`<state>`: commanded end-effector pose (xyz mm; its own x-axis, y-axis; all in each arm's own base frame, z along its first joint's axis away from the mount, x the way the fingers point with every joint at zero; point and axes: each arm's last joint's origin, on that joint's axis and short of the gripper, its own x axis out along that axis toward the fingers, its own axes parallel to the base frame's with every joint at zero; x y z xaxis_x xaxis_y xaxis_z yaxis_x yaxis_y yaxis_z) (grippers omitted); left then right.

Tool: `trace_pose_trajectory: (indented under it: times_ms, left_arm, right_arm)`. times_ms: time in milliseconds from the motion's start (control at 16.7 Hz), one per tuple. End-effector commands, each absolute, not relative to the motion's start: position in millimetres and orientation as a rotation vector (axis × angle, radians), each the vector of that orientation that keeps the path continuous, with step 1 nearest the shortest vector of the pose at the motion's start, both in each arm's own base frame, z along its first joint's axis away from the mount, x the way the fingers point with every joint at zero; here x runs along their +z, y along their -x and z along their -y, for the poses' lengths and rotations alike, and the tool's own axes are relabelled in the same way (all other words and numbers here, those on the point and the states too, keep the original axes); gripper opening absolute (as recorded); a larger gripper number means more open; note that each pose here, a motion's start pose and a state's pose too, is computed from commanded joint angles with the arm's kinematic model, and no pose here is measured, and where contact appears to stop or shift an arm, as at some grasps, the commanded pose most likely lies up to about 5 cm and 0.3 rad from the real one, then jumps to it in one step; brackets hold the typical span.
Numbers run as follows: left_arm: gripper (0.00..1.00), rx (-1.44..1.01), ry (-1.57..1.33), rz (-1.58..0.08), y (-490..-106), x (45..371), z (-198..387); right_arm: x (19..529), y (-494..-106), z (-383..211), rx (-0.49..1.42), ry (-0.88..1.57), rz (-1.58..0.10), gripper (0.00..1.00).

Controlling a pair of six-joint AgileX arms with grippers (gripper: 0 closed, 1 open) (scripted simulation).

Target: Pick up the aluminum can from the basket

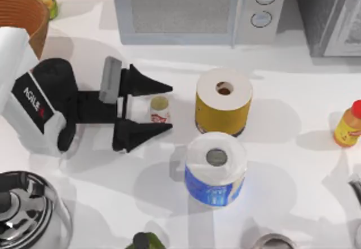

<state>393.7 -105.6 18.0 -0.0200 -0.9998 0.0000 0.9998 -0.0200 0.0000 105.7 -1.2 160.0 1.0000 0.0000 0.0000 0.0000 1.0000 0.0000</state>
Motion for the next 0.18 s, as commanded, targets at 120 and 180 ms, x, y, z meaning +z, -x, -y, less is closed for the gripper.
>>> trace_pose_trajectory:
  times_ms: [120,180]
  left_arm:
    - [1.00,-1.591,0.000,0.000,-393.7,18.0,105.6]
    - [1.00,-1.591,0.000,0.000,-393.7,18.0,105.6]
  right_arm:
    - [160.0,-105.7,1.2,0.000,0.000,0.000,1.00]
    - [160.0,-105.7,1.2,0.000,0.000,0.000,1.00]
